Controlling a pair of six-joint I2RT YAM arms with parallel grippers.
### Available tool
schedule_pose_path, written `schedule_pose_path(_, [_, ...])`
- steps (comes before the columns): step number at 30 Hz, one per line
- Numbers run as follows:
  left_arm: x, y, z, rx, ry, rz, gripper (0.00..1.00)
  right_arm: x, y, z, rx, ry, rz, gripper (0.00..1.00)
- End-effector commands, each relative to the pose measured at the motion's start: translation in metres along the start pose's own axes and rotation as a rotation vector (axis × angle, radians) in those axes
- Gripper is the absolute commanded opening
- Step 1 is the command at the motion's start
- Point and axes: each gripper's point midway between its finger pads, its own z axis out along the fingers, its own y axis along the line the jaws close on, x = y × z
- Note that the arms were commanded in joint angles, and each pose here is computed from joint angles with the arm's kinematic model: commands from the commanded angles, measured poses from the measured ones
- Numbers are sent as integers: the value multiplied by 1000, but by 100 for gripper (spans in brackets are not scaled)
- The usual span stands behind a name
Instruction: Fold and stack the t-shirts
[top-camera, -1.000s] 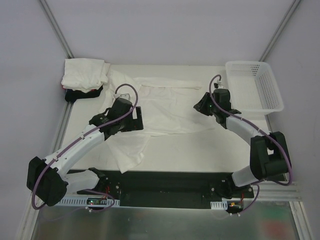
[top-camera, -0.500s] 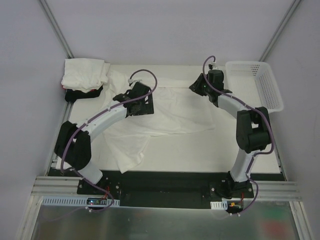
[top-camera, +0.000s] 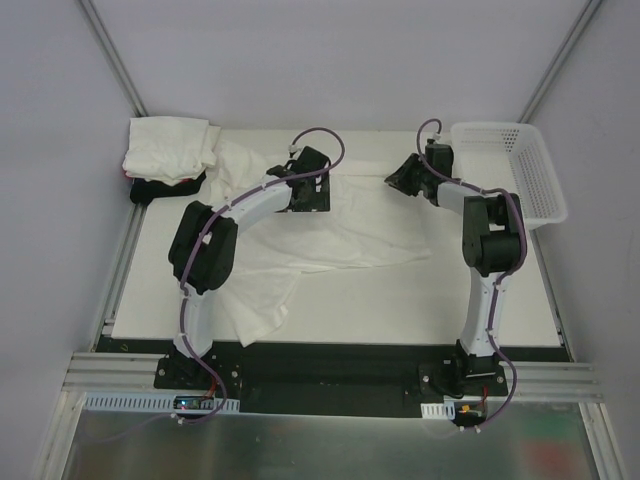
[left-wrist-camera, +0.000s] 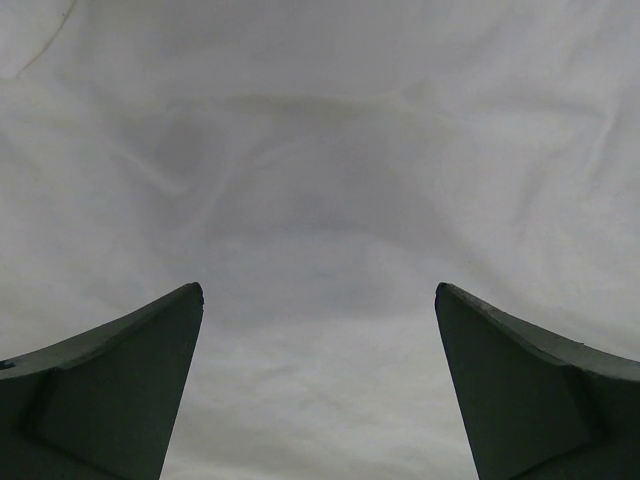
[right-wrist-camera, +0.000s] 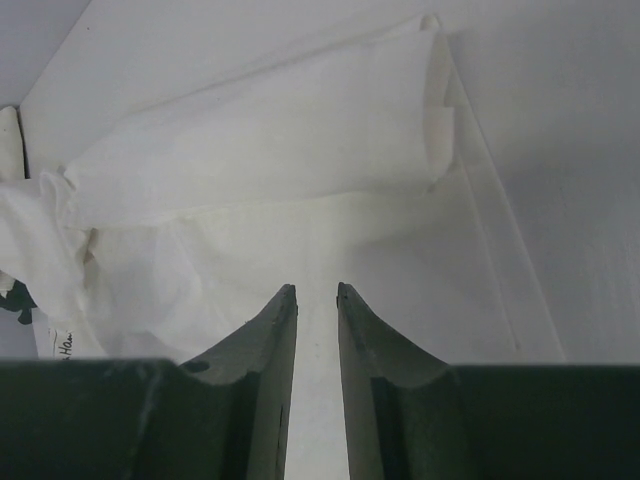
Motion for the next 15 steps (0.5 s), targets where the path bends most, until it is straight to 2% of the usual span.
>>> schedule_pose_path(1, [-10, -8, -2, 41, 5, 5, 99, -1, 14, -2, -78, -19, 54, 25])
schedule_pose_path(5, [-2, -10, -4, 62, 32, -2, 99, 11, 13, 3, -109, 2, 117, 25])
schedule_pose_path(15, [50, -10, 4, 108, 189, -6, 99, -8, 30, 16, -204, 2, 173, 29])
